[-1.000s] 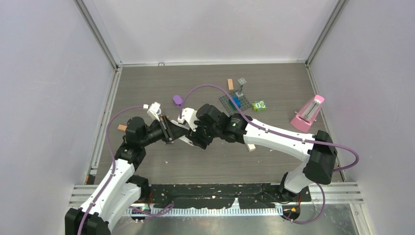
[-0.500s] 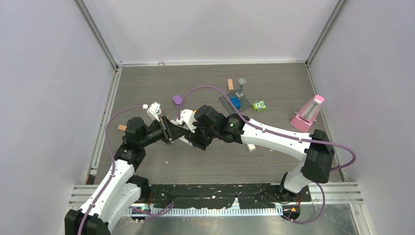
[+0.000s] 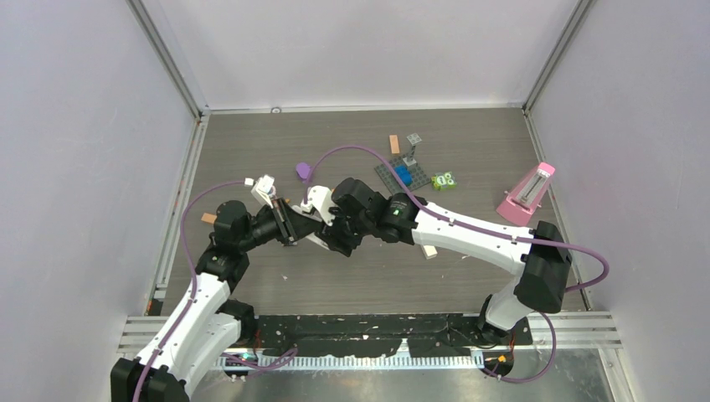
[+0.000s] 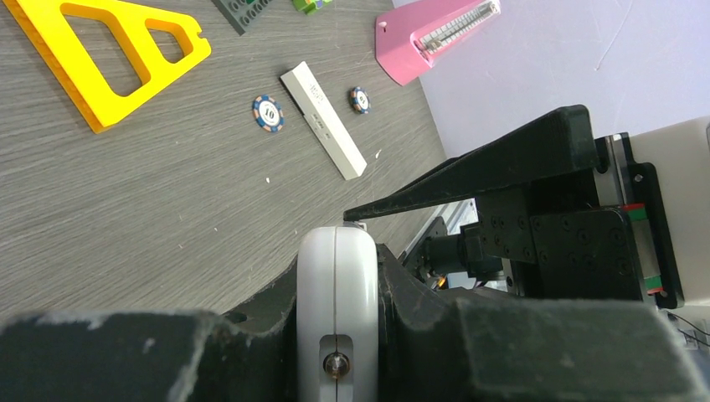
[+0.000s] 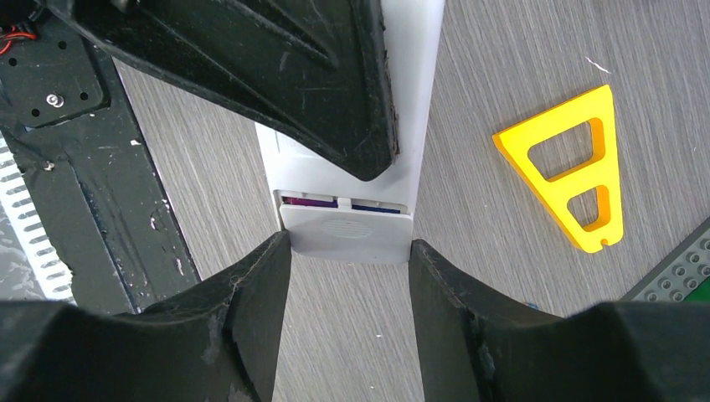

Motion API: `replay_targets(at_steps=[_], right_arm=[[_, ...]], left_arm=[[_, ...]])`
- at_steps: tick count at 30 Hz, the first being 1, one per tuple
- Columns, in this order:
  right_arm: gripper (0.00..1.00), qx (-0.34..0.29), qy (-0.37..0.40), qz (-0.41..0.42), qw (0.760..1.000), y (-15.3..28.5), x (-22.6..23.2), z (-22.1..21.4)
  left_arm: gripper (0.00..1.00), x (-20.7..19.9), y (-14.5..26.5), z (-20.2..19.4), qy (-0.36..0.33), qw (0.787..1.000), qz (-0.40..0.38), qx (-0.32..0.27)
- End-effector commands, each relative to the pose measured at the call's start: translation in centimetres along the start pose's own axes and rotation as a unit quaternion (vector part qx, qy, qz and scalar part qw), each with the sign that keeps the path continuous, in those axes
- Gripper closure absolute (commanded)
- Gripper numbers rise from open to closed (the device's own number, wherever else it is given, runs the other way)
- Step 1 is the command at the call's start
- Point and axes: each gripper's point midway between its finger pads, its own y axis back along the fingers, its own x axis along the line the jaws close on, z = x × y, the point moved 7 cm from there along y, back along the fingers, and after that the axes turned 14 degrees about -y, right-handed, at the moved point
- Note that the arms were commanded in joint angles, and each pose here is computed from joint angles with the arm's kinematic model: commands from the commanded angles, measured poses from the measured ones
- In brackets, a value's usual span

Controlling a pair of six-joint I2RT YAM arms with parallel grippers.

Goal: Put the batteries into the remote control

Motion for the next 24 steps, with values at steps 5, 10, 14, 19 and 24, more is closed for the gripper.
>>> replay_targets(at_steps=[5,10,14,19,24], right_arm=[[0.46,-0.023,-0.003,0.043,0.999,-0.1,1.3,1.7],[0.45,-0.01,-0.004,0.046,0.999,-0.5,1.3,1.4],[0.45,0.002,-0.006,0.049,0.999,-0.8,1.4,1.0],[0.45,0.013,-0.004,0.052,0.999,-0.9,1.4,0.7],[0.45,0.011,-0.004,0.046,0.999,-1.0,1.3,1.0]], left_arm=[[1.0,-1.6,0.1,1.4,-0.044,0.997,-0.052,-0.028],[1.0,-1.6,0.1,1.4,-0.044,0.997,-0.053,-0.032],[1.0,-1.6,0.2,1.4,-0.046,0.997,-0.052,-0.037],[1.0,-1.7,0.2,1.4,-0.057,0.996,-0.057,-0.045],[1.0,-1.9,0.3,1.4,-0.064,0.994,-0.069,-0.047]])
